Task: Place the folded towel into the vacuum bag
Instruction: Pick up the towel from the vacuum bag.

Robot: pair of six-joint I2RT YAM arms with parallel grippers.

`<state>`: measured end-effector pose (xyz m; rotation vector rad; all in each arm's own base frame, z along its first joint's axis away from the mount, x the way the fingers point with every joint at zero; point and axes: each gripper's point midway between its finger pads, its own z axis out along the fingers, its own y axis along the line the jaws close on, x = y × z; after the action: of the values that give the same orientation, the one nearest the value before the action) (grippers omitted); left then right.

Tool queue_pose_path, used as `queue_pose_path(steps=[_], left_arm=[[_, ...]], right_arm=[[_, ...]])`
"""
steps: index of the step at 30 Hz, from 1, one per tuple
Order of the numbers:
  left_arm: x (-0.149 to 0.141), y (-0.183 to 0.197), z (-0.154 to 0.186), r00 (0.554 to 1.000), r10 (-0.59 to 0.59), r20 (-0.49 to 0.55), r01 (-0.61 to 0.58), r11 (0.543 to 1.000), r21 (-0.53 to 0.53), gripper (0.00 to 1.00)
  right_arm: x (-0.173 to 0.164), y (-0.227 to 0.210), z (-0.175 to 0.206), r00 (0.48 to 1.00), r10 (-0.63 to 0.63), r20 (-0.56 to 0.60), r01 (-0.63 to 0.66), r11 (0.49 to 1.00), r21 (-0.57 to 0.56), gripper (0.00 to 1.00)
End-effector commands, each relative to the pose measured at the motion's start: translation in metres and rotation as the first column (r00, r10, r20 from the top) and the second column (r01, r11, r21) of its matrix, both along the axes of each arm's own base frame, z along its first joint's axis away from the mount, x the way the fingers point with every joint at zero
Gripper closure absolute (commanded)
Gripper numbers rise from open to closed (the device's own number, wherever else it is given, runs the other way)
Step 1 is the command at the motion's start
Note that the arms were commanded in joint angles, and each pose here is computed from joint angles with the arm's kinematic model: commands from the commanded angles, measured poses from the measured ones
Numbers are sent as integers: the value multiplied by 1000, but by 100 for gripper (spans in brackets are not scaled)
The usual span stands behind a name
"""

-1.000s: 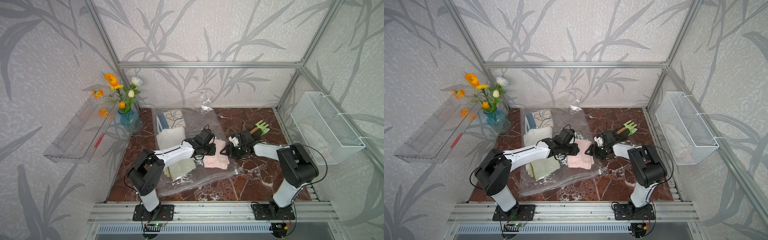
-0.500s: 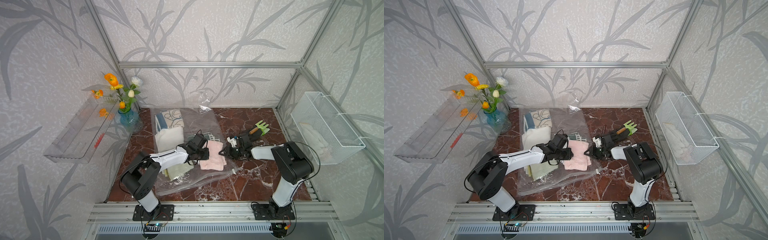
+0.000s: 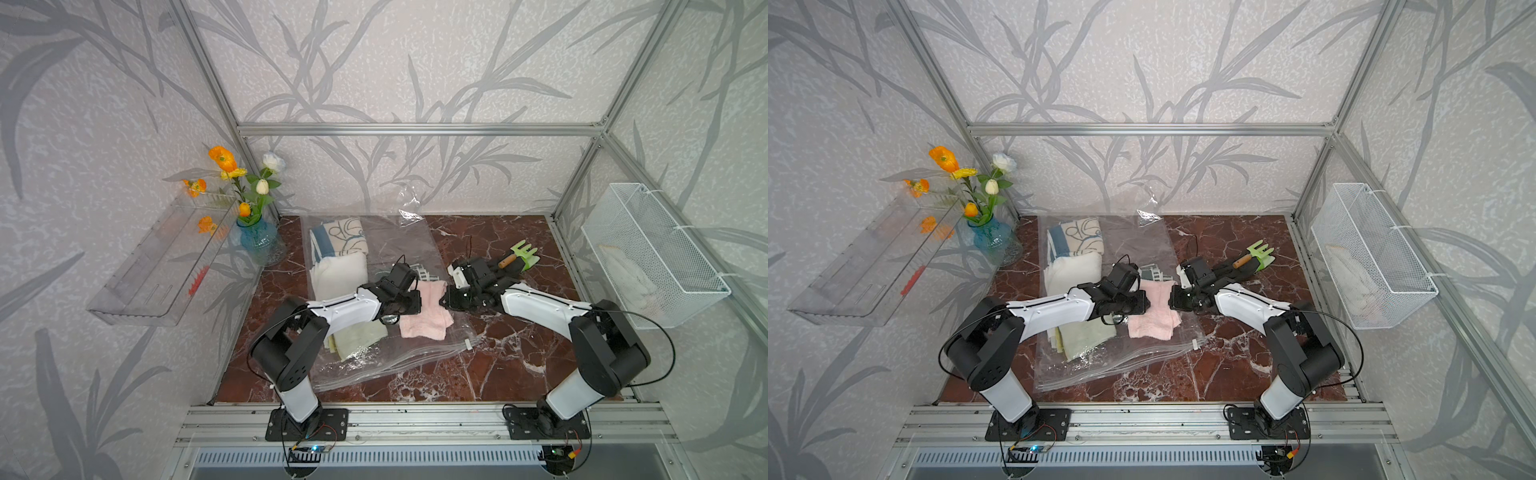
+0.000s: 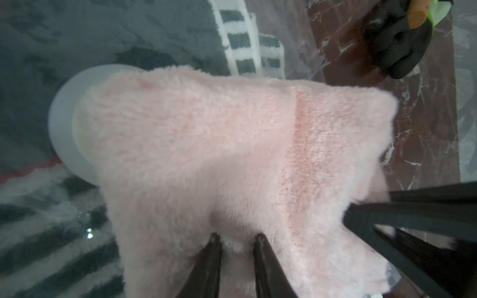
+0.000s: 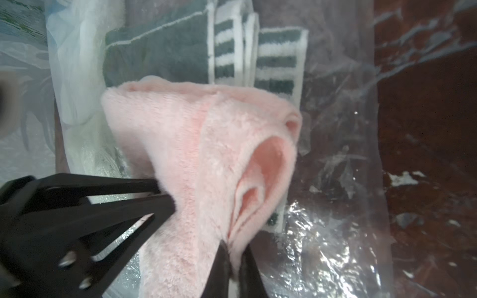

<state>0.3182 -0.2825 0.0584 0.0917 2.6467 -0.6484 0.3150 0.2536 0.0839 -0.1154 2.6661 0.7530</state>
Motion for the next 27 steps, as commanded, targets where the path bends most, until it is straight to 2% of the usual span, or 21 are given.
queue_pose_path(steps=[1, 5, 8, 11, 13, 15, 17, 22, 27], left_arm=[[-8, 13, -7, 1000, 17, -10, -17, 1000, 23, 75], [-12, 23, -7, 999, 36, 1, -36, 999, 35, 75], [-15, 26, -4, 999, 44, -12, -44, 999, 4, 75], [-23, 37, 16, 998, 62, 0, -62, 998, -29, 75], [-31, 62, 23, 991, 136, 0, -136, 991, 12, 75], [-39, 78, 17, 987, 163, -10, -162, 986, 39, 75], [-45, 82, 5, 984, 179, -27, -178, 984, 26, 75], [-45, 60, -10, 988, 137, -67, -142, 986, -83, 75], [-39, 48, -5, 992, 112, -57, -119, 984, -136, 75]], right_arm=[[-8, -15, 7, 999, 16, 52, -5, 978, -207, 95], [-11, 11, 24, 992, 76, 102, -49, 968, -244, 95], [-16, 31, 23, 988, 113, 102, -79, 953, -291, 96], [-13, 23, 16, 992, 81, 94, -42, 933, -358, 97], [-7, 12, 15, 988, 77, 132, -16, 909, -416, 97], [-4, 13, 9, 984, 113, 137, -38, 890, -455, 97], [-5, 24, 13, 975, 153, 162, -64, 889, -454, 98], [-15, 64, 22, 953, 235, 191, -127, 883, -452, 98], [-28, 98, 11, 964, 229, 138, -170, 924, -342, 96]])
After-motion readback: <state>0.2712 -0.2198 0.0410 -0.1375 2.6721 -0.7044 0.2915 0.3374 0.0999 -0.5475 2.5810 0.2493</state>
